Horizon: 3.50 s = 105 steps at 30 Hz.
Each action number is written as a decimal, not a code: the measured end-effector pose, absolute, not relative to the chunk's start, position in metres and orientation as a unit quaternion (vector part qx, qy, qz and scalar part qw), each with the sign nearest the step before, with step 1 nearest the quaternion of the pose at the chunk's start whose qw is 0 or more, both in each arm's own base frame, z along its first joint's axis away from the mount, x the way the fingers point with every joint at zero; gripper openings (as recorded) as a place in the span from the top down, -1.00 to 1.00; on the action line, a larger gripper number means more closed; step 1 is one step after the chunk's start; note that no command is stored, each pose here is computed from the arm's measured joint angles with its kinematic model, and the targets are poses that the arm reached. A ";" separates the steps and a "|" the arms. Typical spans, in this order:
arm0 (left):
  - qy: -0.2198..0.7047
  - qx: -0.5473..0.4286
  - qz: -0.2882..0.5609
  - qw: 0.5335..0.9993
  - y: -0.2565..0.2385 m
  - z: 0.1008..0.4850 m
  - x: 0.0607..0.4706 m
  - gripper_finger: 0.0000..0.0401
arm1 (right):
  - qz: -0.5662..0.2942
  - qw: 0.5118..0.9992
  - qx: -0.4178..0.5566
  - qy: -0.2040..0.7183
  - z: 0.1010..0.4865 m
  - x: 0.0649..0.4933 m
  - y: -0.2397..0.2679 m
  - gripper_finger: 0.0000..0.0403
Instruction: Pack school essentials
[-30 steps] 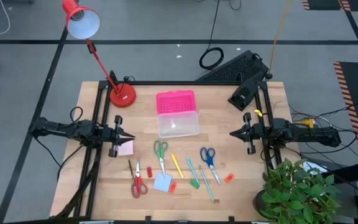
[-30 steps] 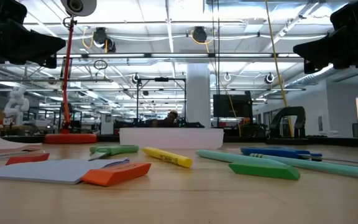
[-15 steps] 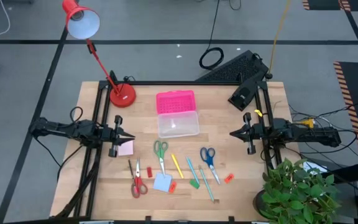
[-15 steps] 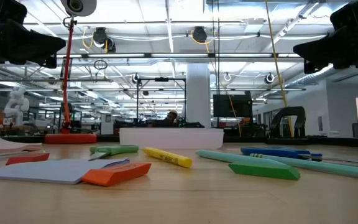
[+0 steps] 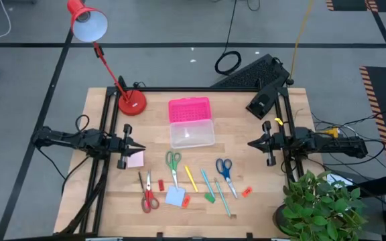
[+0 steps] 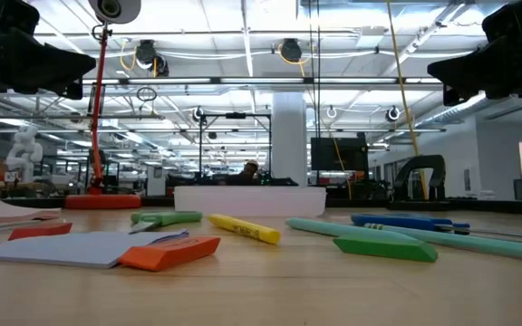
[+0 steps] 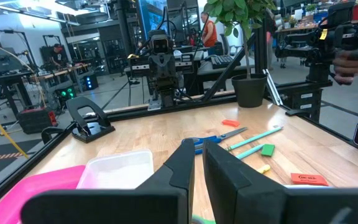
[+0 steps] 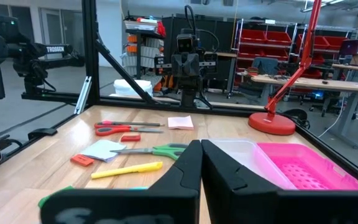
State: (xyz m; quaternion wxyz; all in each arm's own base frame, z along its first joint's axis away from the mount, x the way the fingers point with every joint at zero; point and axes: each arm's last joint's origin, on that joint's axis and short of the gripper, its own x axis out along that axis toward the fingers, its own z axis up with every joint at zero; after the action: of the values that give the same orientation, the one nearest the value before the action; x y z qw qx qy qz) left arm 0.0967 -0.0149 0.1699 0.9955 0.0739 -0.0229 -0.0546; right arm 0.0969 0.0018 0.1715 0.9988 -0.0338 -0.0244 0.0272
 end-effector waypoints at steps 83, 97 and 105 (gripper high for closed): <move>-0.028 0.042 -0.042 0.998 -0.014 0.171 0.097 0.81 | 0.013 0.980 0.064 0.190 0.345 0.160 0.002 1.00; -0.007 -0.029 -0.043 0.999 -0.016 0.208 0.103 0.81 | 0.012 0.982 0.057 0.178 0.347 0.162 0.002 1.00; 0.055 -0.007 -0.037 0.998 -0.019 0.275 0.118 0.82 | -0.011 0.983 0.052 0.176 0.347 0.162 0.000 1.00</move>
State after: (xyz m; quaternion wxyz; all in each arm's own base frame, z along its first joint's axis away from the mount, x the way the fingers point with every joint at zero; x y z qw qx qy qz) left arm 0.1179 -0.0191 0.2749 0.9978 -0.0072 0.0548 -0.0374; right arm 0.1617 0.0003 0.3470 0.9830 0.0522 0.1756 -0.0110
